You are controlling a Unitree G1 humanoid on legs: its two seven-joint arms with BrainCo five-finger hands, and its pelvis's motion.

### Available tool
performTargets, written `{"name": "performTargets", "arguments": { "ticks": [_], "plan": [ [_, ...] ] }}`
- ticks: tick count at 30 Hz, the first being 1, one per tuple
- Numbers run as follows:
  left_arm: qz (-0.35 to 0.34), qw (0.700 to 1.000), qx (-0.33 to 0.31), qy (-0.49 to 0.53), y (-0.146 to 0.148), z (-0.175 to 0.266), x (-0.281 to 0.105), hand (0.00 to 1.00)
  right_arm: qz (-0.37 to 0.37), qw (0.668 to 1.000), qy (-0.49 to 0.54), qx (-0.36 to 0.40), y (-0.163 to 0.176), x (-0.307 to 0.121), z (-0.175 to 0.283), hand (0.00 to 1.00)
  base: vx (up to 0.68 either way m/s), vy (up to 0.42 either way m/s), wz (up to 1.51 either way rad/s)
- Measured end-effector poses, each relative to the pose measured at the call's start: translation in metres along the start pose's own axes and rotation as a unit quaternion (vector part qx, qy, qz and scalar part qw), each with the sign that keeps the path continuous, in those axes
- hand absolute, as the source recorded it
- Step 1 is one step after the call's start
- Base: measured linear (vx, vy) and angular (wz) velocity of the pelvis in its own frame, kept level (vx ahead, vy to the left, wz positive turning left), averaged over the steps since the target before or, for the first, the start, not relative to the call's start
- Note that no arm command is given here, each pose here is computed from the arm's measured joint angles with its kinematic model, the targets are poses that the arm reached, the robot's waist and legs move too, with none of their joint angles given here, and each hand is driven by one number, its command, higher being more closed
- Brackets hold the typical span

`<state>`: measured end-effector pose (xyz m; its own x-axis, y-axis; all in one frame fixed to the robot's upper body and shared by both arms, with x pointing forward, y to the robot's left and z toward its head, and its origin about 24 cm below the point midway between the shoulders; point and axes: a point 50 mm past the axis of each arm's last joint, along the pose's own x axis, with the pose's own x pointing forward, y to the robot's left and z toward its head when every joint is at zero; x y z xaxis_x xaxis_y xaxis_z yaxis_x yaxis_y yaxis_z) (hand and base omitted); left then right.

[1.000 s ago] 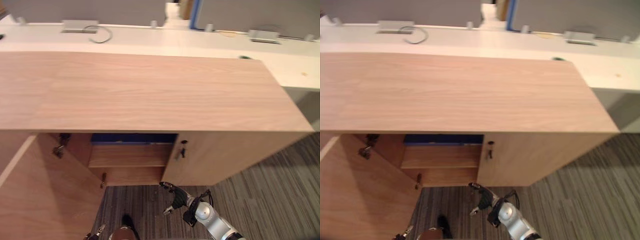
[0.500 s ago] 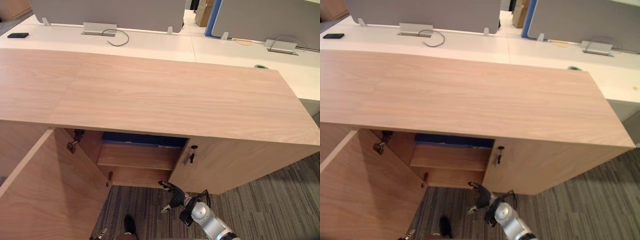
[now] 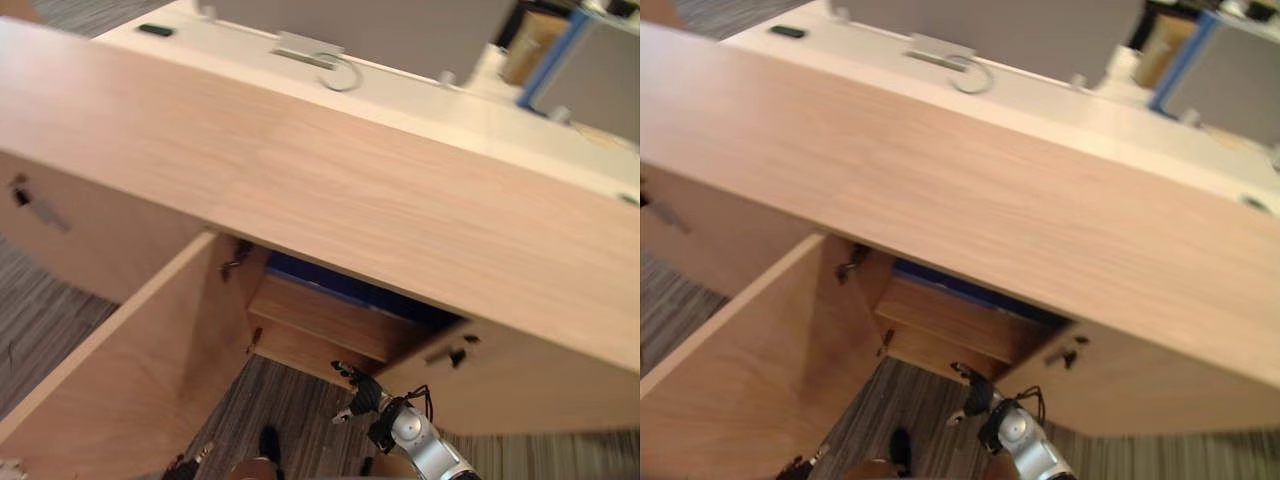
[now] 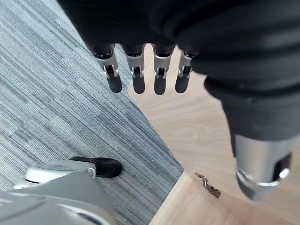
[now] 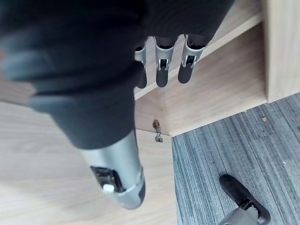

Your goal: Walk over to the cabinet, pick up the folder, carry it to the office cabinet, place the folder inside the office cabinet, then close the office cabinet door

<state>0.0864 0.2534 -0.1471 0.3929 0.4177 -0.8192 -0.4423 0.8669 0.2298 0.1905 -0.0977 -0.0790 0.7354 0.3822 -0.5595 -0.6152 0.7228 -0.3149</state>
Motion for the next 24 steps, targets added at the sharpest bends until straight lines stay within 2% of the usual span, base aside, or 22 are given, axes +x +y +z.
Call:
{"name": "performTargets", "arguments": {
  "ticks": [5, 14, 24],
  "plan": [
    [-0.009, 1.0, 0.011, -0.015, -0.008, 0.01, 0.002, 0.0, -0.002, 1.0, -0.004, 0.015, 0.006, 0.0, 0.002, 0.0, 0.1, -0.077, 1.06],
    [0.004, 1.0, -0.009, 0.008, -0.004, -0.007, -0.002, 0.0, -0.024, 0.999, 0.016, 0.019, -0.003, 0.001, -0.006, 0.0, 0.11, -0.134, -0.06],
    [0.002, 1.0, -0.005, 0.012, -0.005, -0.009, -0.003, 0.0, -0.015, 0.999, 0.026, 0.031, 0.01, -0.004, -0.013, 0.0, 0.03, 0.019, 0.08]
  ]
}}
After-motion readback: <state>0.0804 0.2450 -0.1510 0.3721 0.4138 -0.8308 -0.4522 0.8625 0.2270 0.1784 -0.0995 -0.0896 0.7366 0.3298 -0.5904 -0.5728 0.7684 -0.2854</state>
